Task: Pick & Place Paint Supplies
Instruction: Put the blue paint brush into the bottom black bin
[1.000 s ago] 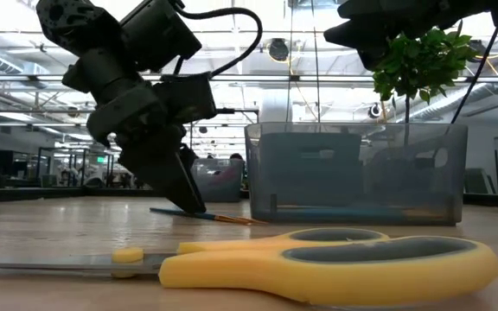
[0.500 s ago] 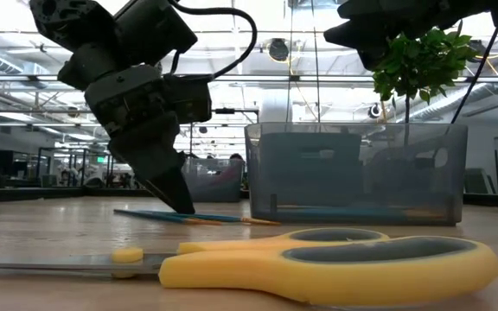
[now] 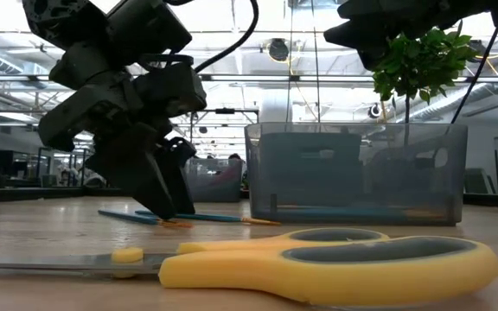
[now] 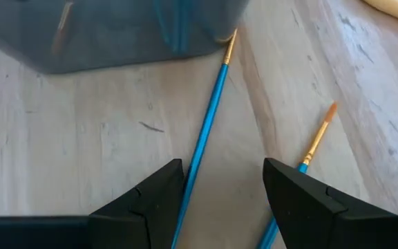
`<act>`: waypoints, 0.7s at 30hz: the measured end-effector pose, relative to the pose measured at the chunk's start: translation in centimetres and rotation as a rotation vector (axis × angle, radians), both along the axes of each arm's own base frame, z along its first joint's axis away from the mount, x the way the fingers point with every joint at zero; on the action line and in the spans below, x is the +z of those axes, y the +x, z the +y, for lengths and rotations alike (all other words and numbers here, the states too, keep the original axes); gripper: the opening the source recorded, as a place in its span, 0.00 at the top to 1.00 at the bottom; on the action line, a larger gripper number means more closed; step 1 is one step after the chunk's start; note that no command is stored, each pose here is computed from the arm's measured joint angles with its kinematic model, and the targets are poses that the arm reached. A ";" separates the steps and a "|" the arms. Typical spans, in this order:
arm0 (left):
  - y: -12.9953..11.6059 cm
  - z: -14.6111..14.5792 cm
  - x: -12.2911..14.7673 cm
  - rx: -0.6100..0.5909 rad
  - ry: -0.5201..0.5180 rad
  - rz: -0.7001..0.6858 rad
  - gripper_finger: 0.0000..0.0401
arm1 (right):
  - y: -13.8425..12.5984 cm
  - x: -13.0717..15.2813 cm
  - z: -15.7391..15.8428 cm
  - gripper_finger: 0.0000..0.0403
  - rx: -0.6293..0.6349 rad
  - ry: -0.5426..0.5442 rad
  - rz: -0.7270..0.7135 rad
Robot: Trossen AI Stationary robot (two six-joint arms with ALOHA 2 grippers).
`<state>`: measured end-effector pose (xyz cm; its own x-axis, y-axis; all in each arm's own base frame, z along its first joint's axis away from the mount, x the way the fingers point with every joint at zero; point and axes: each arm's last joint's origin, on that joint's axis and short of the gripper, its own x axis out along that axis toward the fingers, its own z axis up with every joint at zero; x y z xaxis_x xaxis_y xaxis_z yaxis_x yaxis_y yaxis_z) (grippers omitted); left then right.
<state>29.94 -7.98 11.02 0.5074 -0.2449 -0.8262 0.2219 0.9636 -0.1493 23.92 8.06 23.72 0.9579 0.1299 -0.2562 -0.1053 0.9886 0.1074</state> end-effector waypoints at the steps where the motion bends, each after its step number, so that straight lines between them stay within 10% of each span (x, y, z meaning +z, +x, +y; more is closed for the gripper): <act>1: 0.0 -0.1 0.1 -0.005 -0.002 -0.001 0.48 | 0.0 0.0 0.0 0.57 0.000 0.000 0.001; 21: -0.7 -1.9 1.4 -0.112 -0.002 -0.051 0.48 | 0.0 0.0 0.0 0.58 0.000 0.000 0.000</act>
